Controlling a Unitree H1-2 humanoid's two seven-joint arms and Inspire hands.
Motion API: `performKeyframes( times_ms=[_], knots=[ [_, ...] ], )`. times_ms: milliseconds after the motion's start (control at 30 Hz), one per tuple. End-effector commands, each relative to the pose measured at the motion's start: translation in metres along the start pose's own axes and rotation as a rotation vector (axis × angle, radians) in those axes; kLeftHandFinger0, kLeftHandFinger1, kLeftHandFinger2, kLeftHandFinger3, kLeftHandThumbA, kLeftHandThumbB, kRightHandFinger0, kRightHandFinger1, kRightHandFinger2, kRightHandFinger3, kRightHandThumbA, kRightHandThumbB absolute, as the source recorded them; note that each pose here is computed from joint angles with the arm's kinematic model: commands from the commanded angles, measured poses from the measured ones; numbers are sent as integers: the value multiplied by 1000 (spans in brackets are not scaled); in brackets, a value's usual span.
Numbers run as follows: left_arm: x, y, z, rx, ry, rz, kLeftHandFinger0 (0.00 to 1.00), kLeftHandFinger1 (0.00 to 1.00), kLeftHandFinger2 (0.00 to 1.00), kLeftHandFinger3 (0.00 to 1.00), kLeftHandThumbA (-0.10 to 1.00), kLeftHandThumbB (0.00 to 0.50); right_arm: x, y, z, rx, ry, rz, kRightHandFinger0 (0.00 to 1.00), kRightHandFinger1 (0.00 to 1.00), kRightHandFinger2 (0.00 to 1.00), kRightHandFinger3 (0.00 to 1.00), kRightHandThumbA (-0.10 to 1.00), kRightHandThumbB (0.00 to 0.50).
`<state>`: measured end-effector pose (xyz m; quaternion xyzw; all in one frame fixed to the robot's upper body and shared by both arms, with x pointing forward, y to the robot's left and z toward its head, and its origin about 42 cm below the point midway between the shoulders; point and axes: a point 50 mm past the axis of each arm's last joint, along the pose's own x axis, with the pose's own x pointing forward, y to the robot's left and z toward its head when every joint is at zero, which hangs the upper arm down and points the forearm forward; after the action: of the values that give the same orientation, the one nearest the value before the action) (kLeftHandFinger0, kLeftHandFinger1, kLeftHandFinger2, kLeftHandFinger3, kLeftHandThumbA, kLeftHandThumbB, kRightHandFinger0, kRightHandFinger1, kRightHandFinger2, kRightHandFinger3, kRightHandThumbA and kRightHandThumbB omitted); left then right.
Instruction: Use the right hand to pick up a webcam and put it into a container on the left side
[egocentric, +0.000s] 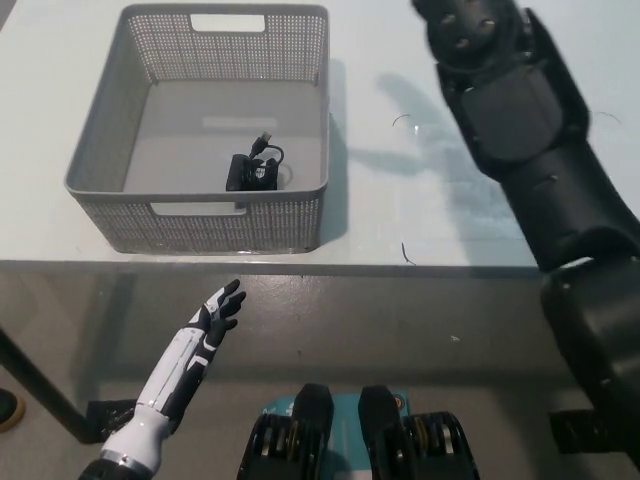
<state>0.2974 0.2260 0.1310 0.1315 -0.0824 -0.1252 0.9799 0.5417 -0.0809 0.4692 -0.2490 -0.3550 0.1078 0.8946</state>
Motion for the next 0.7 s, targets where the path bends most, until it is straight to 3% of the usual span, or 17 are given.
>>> performKeyframes(
  times_ms=[0,133,233,400,467,667],
  knots=[
    [-2,5,3,0,-39,-5,1000,1000,1000,1000,1000,124,-33,-85,48,196,-170,-156,1000,1000,1000,1000,1000,404],
    [-1,6,3,2,-33,0,1000,1000,1000,1000,1000,118,-87,-102,56,243,-234,-207,1000,1000,1000,1000,1000,380],
    [-3,9,2,8,-23,6,1000,1000,1000,1000,1000,105,-143,-108,60,315,-279,-227,1000,1000,1000,1000,1000,406],
    [-5,10,-3,4,-17,13,1000,1000,1000,1000,1000,103,-227,-102,55,393,-301,-235,1000,1000,1000,1000,1000,404],
    [-6,11,-5,-3,-9,18,1000,1000,1000,1000,1000,105,-262,-95,53,412,-284,-236,1000,1000,1000,1000,1000,426],
    [-9,13,-8,-8,-4,35,1000,1000,1000,1000,1000,107,-353,-63,30,463,-144,-215,1000,1000,1000,1000,1000,382]
  ],
)
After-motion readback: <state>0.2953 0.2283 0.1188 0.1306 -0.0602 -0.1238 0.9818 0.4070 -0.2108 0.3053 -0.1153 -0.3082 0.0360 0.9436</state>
